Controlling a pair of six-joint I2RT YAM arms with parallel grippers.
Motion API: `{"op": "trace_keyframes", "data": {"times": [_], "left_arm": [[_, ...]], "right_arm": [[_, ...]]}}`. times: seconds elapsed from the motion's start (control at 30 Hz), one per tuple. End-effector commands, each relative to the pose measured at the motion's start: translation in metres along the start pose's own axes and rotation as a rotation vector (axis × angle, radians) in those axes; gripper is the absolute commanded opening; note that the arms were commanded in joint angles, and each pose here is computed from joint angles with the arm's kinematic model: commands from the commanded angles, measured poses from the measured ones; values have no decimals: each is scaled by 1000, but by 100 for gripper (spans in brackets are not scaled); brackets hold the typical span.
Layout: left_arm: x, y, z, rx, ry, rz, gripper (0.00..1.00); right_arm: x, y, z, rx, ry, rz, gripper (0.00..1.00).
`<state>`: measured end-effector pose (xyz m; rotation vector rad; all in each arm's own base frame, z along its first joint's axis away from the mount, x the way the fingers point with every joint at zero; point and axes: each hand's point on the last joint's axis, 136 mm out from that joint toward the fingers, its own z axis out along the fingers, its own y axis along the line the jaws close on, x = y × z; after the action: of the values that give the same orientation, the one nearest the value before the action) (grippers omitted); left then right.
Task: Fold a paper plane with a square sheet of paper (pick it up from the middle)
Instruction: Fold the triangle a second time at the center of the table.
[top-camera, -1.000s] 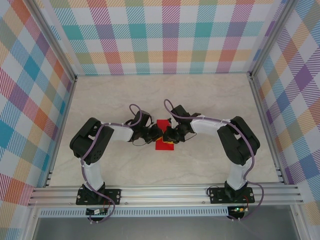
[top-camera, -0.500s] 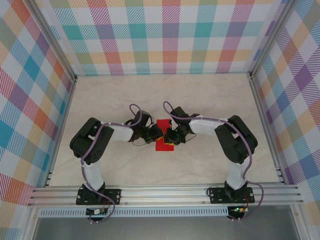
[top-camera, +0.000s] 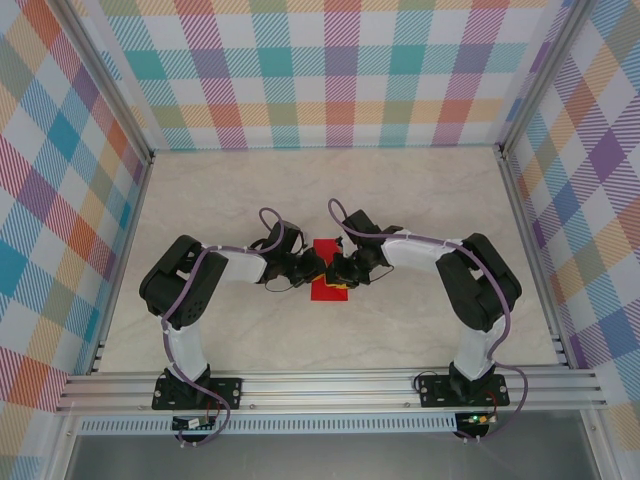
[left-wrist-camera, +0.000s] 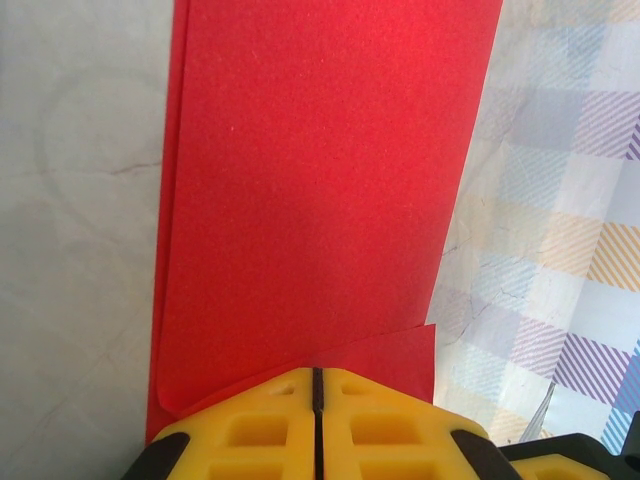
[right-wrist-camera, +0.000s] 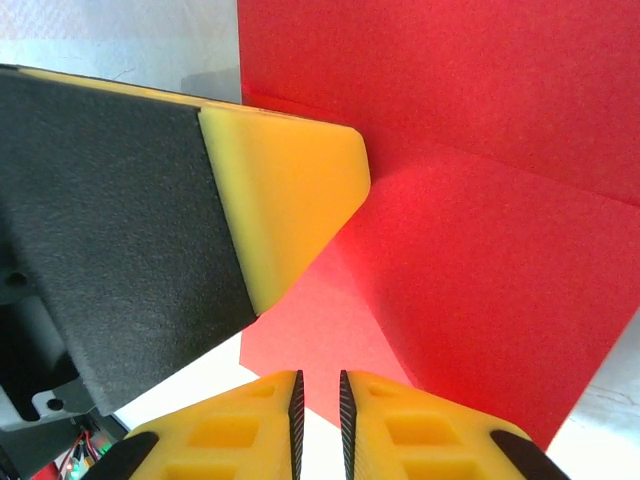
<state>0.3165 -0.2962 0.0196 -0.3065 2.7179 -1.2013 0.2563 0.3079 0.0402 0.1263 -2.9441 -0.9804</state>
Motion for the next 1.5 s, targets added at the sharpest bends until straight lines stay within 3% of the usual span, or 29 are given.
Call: {"op": "trace_keyframes", "data": {"times": [0.0,0.4,0.87,1.23,1.47], "left_arm": [[22,35,9,-116,61,-35,8],[24,39,8,-126,61,-38,7],[23,37,9,-123,61,-36,7],[23,38,8,-125,61,-35,7],[24,40,9,-130,65,-34,7]], "right_arm": [[12,-9,8,24,43,16,20],[30,-47,21,119,82,79,19],[30,-1,-2,-28,69,4,22],[44,-55,16,142,110,80,21],[54,-50,20,24,132,111,21]]}}
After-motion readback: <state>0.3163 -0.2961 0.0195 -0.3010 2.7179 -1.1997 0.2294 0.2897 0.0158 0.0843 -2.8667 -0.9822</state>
